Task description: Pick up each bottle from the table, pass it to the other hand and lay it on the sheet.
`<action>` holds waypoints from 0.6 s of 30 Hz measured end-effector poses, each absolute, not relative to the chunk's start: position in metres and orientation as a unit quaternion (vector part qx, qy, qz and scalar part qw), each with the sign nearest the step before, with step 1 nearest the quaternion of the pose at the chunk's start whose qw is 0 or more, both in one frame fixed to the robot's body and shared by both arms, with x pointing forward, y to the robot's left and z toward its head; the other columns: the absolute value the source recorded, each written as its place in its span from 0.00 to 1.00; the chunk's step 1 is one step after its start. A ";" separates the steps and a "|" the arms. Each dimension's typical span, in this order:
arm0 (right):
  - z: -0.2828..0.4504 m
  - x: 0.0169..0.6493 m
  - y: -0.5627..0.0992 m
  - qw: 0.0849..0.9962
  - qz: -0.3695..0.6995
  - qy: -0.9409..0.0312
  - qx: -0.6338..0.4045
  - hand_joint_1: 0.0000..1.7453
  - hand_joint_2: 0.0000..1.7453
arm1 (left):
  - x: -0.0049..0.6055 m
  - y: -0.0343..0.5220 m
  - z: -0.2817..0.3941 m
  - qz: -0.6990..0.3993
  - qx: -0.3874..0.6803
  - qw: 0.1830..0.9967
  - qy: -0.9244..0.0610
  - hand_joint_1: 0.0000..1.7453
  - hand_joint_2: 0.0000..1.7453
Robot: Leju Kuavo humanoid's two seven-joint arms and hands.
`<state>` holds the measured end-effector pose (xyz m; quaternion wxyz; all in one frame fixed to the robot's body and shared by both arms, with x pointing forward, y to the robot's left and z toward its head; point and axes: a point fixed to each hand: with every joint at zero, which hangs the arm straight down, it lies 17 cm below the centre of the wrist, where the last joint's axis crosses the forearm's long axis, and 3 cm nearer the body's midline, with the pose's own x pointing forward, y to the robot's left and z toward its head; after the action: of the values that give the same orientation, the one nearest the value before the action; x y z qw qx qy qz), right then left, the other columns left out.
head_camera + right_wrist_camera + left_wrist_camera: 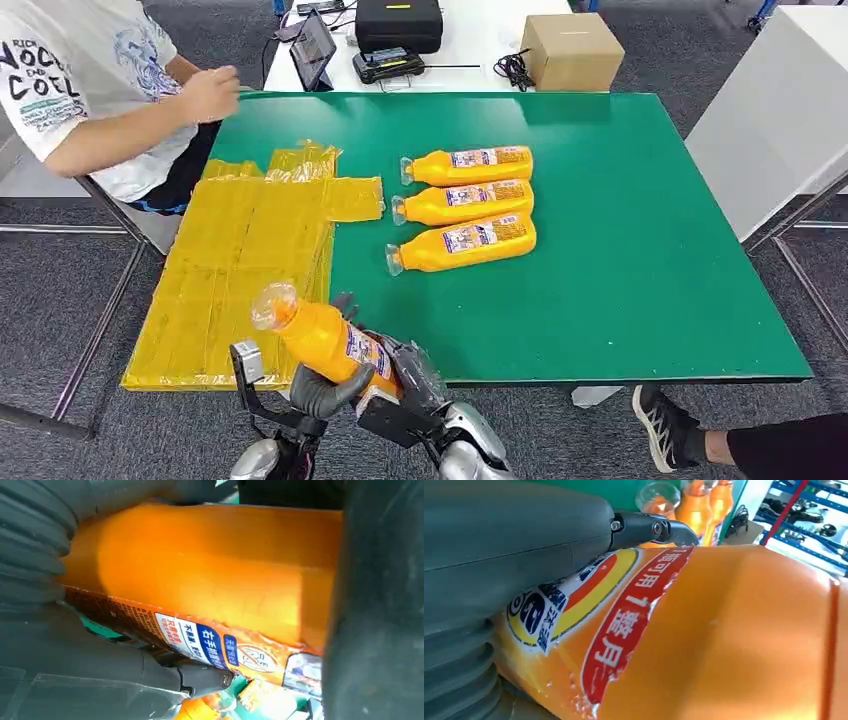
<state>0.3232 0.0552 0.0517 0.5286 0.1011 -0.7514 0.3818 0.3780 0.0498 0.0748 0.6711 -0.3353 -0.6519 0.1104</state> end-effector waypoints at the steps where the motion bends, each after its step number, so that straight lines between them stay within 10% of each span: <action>1: 0.050 0.323 0.056 0.527 0.387 -0.750 0.100 1.00 1.00 | 0.378 0.051 0.073 0.114 -0.336 0.673 -0.649 1.00 1.00; 18: 0.043 0.324 0.058 0.527 0.402 -0.742 0.098 1.00 1.00 | 0.379 0.054 0.069 0.093 -0.297 0.675 -0.669 1.00 1.00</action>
<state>0.3236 0.0581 0.0429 0.5272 0.0983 -0.7419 0.4023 0.3791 0.0542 0.0688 0.6748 -0.2971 -0.6691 0.0933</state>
